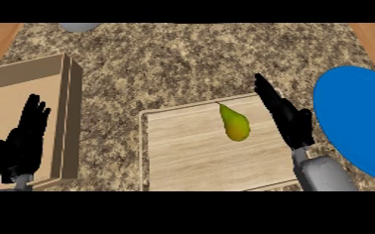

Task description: Pick the pear from the tray and place it in the plate

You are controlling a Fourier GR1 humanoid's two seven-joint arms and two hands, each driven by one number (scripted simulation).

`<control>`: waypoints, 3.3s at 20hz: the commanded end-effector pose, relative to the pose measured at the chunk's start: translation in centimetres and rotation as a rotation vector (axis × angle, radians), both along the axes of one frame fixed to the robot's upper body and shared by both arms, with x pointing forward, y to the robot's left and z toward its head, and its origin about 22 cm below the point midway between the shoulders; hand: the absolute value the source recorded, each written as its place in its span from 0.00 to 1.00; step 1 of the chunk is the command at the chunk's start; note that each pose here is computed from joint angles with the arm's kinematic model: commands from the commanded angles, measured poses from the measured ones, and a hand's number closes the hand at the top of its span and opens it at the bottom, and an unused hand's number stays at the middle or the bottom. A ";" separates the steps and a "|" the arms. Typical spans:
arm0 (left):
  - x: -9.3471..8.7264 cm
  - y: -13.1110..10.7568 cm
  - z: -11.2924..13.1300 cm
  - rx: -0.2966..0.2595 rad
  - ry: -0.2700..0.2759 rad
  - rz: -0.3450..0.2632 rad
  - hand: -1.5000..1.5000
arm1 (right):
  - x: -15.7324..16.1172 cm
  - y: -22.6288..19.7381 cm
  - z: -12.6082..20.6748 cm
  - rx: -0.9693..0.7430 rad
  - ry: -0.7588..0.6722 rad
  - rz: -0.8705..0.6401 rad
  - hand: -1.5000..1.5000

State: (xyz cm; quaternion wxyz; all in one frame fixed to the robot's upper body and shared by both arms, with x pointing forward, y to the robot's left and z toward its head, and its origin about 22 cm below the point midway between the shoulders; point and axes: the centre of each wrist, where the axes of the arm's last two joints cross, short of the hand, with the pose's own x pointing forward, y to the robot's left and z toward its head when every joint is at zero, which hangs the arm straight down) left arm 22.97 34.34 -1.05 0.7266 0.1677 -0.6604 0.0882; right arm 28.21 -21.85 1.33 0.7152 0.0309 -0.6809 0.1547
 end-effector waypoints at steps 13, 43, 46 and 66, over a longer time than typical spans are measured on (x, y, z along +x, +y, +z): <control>4.8 -6.8 2.7 0.021 0.063 -0.334 0.50 | 6.5 -5.7 -1.5 0.369 -0.053 0.414 0.00; 5.4 -6.1 2.9 0.020 0.087 -0.326 0.50 | 12.6 -1.7 1.8 -0.452 -0.055 0.982 0.00; 6.2 -5.5 3.4 0.033 0.104 -0.310 0.50 | 12.8 -1.5 3.2 -0.497 -0.047 1.044 0.00; 7.1 -6.0 3.0 0.027 0.087 -0.309 0.50 | 11.5 4.1 -0.7 -0.651 -0.036 1.108 0.00</control>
